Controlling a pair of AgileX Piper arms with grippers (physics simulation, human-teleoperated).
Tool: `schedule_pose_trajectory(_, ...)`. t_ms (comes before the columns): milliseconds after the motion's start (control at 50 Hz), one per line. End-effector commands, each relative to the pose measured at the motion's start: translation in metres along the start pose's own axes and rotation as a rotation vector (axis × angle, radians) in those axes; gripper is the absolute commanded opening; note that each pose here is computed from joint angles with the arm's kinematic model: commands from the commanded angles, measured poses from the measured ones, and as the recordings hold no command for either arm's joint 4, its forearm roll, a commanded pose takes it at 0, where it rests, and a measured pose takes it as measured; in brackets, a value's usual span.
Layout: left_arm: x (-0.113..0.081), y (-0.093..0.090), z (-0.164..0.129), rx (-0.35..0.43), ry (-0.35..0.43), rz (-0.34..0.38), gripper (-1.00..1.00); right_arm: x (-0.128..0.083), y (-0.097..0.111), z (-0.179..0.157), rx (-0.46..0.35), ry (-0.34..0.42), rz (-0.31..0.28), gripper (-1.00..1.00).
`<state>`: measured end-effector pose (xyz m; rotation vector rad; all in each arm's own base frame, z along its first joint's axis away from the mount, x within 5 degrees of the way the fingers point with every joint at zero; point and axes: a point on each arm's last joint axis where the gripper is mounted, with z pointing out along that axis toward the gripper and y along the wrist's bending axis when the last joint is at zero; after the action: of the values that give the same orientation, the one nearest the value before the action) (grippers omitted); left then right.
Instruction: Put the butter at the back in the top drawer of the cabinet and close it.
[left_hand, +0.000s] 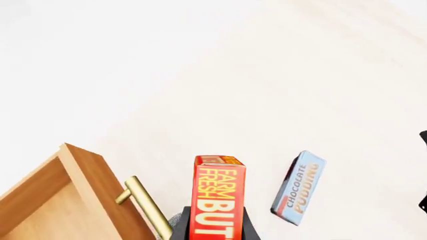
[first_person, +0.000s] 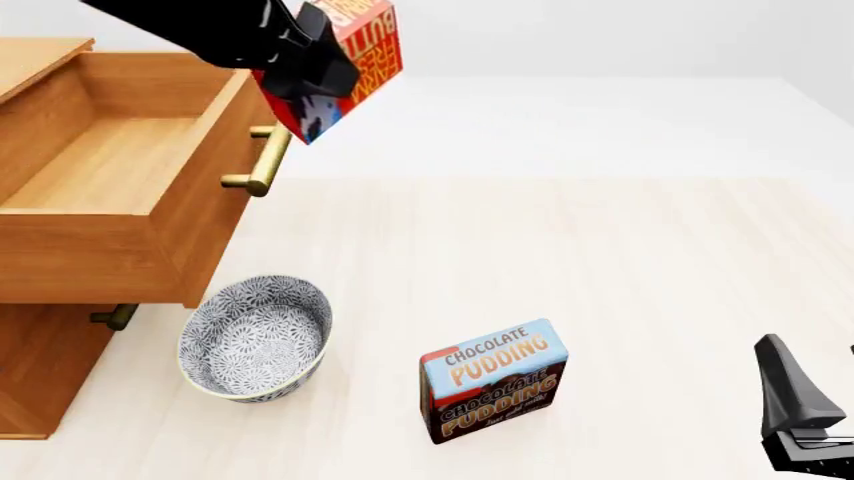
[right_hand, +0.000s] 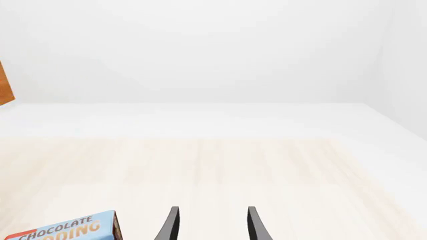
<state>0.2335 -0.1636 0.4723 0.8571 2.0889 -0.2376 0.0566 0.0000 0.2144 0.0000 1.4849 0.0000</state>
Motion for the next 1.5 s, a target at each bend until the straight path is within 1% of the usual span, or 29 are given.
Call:
schedule_pose_trajectory(20, 0.002, 0.012, -0.028, -0.043, -0.036, 0.006, -1.00, 0.000, 0.000, 0.000, 0.000, 0.000, 0.000, 1.00)
schedule_pose_trajectory(260, 0.005, 0.020, -0.045, -0.074, -0.043, -0.008, -1.00, 0.000, 0.000, 0.000, 0.000, 0.000, 0.000, 1.00)
schedule_pose_trajectory(360, 0.006, 0.020, -0.045, -0.071, -0.025, -0.024, -1.00, 0.000, 0.000, 0.000, 0.000, 0.000, 0.000, 1.00)
schedule_pose_trajectory(460, 0.008, 0.026, -0.055, -0.093, -0.024, -0.037, -1.00, 0.000, 0.000, 0.000, 0.000, 0.000, 0.000, 1.00)
schedule_pose_trajectory(680, 0.017, 0.034, -0.063, -0.127, -0.004, -0.075, -1.00, 0.000, 0.000, 0.000, 0.000, 0.000, 0.000, 1.00)
schedule_pose_trajectory(780, 0.025, 0.041, -0.071, -0.158, 0.002, -0.090, -1.00, 0.000, 0.000, 0.000, 0.000, 0.000, 0.000, 1.00)
schedule_pose_trajectory(1000, 0.035, 0.049, -0.070, -0.190, 0.032, -0.124, -1.00, 0.000, 0.000, 0.000, 0.000, 0.000, 0.000, 1.00)
schedule_pose_trajectory(1020, 0.038, 0.052, -0.073, -0.206, 0.035, -0.124, -1.00, 0.000, 0.000, 0.000, 0.000, 0.000, 0.000, 1.00)
schedule_pose_trajectory(1040, 0.041, 0.054, -0.070, -0.209, 0.049, -0.132, -1.00, 0.000, 0.000, 0.000, 0.000, 0.000, 0.000, 1.00)
schedule_pose_trajectory(1140, 0.041, 0.059, -0.068, -0.223, 0.054, -0.158, -1.00, 0.000, 0.000, 0.000, 0.000, 0.000, 0.000, 1.00)
schedule_pose_trajectory(1260, 0.050, 0.066, -0.073, -0.259, 0.067, -0.174, -1.00, 0.000, 0.000, 0.000, 0.000, 0.000, 0.000, 1.00)
schedule_pose_trajectory(1320, 0.050, 0.068, -0.072, -0.264, 0.071, -0.183, -1.00, 0.000, 0.000, 0.000, 0.000, 0.000, 0.000, 1.00)
schedule_pose_trajectory(1420, 0.057, 0.075, -0.078, -0.300, 0.081, -0.194, -1.00, 0.000, 0.000, 0.000, 0.000, 0.000, 0.000, 1.00)
schedule_pose_trajectory(1500, 0.058, 0.078, -0.078, -0.310, 0.084, -0.207, -1.00, 0.000, 0.000, 0.000, 0.000, 0.000, 0.000, 1.00)
